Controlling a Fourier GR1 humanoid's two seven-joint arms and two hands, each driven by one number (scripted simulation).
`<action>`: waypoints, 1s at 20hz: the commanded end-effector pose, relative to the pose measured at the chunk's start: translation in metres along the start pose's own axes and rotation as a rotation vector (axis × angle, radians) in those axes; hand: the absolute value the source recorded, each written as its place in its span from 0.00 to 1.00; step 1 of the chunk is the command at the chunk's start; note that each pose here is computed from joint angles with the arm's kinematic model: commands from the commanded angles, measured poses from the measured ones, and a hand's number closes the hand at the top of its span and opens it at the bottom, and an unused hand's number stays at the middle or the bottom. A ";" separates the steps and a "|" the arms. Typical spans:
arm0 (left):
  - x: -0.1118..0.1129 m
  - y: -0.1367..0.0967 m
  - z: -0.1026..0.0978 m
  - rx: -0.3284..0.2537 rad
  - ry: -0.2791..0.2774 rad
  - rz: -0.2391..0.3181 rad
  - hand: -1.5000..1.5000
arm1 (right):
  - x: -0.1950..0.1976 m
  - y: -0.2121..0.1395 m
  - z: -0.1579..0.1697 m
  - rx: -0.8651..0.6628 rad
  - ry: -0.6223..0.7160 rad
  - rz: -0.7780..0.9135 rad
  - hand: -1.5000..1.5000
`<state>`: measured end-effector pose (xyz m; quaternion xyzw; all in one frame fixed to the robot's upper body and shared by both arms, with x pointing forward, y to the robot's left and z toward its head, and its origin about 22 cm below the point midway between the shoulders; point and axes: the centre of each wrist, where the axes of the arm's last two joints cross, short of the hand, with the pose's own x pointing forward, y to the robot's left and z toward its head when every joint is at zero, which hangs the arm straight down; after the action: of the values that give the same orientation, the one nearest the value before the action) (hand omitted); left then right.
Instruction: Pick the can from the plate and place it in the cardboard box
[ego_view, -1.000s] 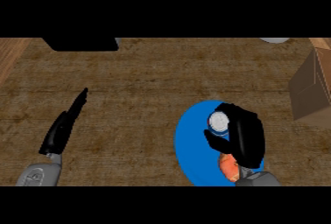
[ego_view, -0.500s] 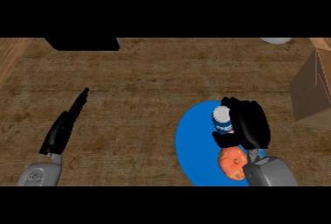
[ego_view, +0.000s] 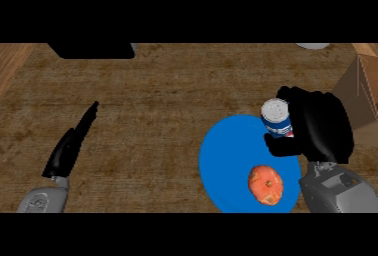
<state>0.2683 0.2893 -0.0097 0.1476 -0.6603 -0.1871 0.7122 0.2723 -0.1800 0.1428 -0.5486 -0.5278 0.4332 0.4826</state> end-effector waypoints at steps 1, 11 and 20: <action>0.002 0.012 0.002 0.009 0.005 -0.018 0.50 | -0.006 -0.048 0.020 -0.090 0.098 0.032 1.00; 0.023 -0.012 -0.015 0.007 -0.018 0.014 0.50 | -0.076 -0.114 0.000 -0.200 0.340 -0.059 1.00; 0.008 -0.010 -0.018 -0.001 -0.012 0.008 0.50 | -0.172 -0.116 -0.027 -0.148 0.454 -0.024 1.00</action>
<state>0.2800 0.2861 -0.0065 0.1433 -0.6622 -0.1869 0.7114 0.2631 -0.3122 0.2527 -0.6558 -0.4578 0.2674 0.5375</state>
